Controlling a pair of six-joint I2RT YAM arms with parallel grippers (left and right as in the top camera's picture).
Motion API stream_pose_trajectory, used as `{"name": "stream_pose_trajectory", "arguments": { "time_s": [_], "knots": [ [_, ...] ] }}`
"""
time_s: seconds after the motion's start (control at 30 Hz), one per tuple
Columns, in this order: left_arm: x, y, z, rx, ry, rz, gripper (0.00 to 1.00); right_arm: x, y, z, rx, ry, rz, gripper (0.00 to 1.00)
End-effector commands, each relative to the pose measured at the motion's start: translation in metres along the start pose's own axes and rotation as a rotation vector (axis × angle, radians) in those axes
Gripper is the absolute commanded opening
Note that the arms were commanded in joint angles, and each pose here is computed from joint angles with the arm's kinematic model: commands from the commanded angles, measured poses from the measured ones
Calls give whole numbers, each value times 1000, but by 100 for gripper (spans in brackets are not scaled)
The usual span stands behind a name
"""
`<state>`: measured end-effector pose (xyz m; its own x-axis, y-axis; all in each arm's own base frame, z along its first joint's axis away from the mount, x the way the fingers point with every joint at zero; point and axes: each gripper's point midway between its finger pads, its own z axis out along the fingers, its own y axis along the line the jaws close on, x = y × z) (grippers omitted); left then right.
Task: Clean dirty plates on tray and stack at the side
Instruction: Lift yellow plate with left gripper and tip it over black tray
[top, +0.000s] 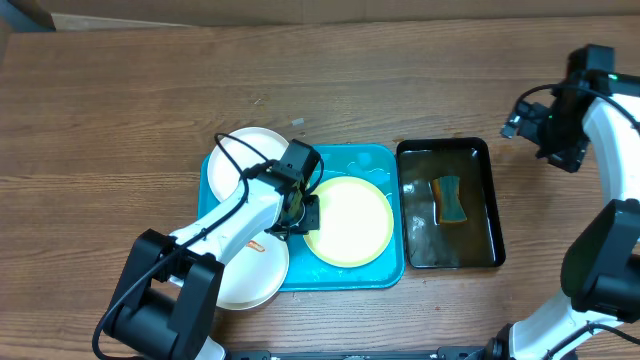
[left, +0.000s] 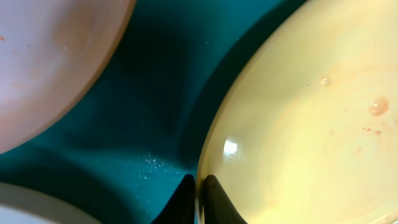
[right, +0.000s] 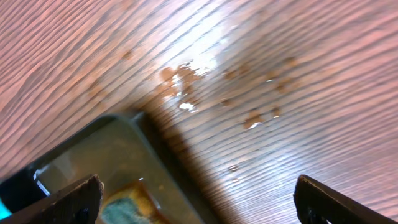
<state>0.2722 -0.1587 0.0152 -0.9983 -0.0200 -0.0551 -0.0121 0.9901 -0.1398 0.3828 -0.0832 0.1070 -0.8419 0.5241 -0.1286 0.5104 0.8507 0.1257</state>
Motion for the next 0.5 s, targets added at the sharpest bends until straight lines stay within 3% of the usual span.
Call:
{"name": "stream_pose_trajectory", "arguments": {
  "time_s": [0.0, 0.23, 0.47],
  "knots": [
    [-23, -13, -19, 14, -41, 89, 5, -4, -8, -7, 4, -26, 19, 100],
    [-53, -2, -76, -75, -83, 111, 4, -5, -11, -8, 5, -27, 25, 100],
    [-74, -14, -123, -54, -147, 119, 4, -5, -11, -8, 5, -27, 25, 100]
  ]
}}
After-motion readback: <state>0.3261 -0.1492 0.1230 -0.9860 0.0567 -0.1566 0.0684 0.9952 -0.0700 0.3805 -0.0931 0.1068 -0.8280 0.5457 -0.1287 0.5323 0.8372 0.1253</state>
